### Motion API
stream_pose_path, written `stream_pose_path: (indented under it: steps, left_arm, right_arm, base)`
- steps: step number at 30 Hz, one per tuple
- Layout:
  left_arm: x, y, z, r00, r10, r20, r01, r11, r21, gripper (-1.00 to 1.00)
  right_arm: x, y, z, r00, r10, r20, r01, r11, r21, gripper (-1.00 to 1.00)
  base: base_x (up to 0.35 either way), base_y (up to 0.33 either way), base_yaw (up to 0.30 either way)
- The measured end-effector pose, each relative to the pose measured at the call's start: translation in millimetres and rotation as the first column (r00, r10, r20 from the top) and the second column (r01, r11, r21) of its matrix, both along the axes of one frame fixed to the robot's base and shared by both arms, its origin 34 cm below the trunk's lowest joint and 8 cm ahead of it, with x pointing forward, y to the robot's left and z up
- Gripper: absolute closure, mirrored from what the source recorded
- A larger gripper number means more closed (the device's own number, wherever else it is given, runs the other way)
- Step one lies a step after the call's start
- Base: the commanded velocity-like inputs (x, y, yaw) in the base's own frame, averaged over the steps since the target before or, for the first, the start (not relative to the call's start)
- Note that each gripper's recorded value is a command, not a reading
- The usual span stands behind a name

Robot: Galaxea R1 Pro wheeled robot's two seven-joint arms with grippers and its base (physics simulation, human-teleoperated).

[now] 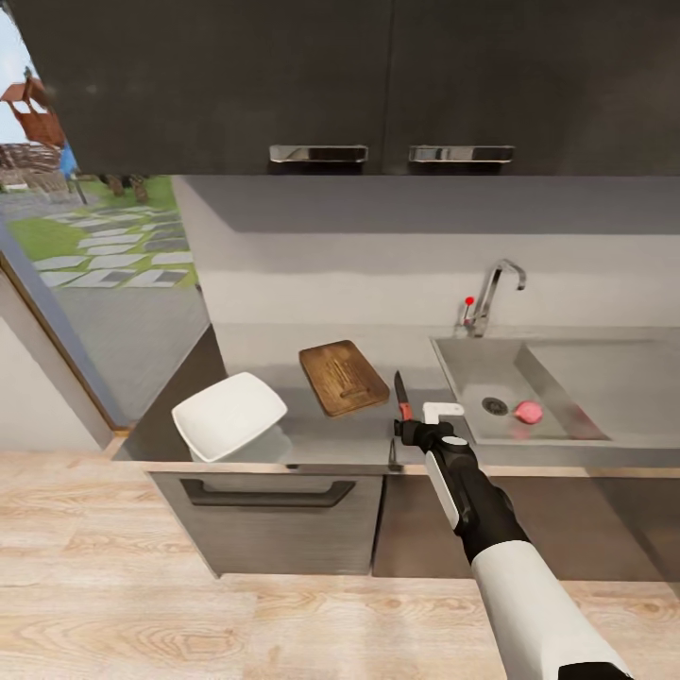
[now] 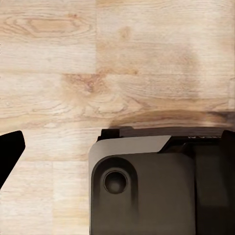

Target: In the kitchen, take the Vidalia onion out of the sink, dice it on the chopping board with the paring knife, put the diced onion into the bowl on the countertop, then place both the paring knife and the chopping board into the sink.

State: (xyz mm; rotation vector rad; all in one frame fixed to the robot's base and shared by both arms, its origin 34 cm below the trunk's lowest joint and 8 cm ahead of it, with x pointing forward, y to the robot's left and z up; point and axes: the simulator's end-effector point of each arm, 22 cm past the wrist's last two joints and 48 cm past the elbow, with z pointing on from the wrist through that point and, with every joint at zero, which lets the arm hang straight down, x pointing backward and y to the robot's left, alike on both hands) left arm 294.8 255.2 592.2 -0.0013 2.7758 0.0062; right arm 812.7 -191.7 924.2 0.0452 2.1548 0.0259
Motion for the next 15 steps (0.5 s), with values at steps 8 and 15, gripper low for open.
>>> stream_pose_path:
  steps: [8,15]
  left_arm:
    - [0.0,0.0,0.0,1.0,0.0,0.0,0.0,1.0,0.0,-1.0]
    - [-0.2,0.1,-0.1,1.0,0.0,-0.001,0.0,1.0,0.0,-1.0]
  right_arm:
    - [0.0,-0.1,-0.1,1.0,0.0,0.0,0.0,1.0,0.0,-1.0]
    - [0.0,0.0,0.0,1.0,0.0,0.0,0.0,1.0,0.0,-1.0]
  base:
    - [0.0,0.009,0.0]
    - [0.0,0.0,0.0]
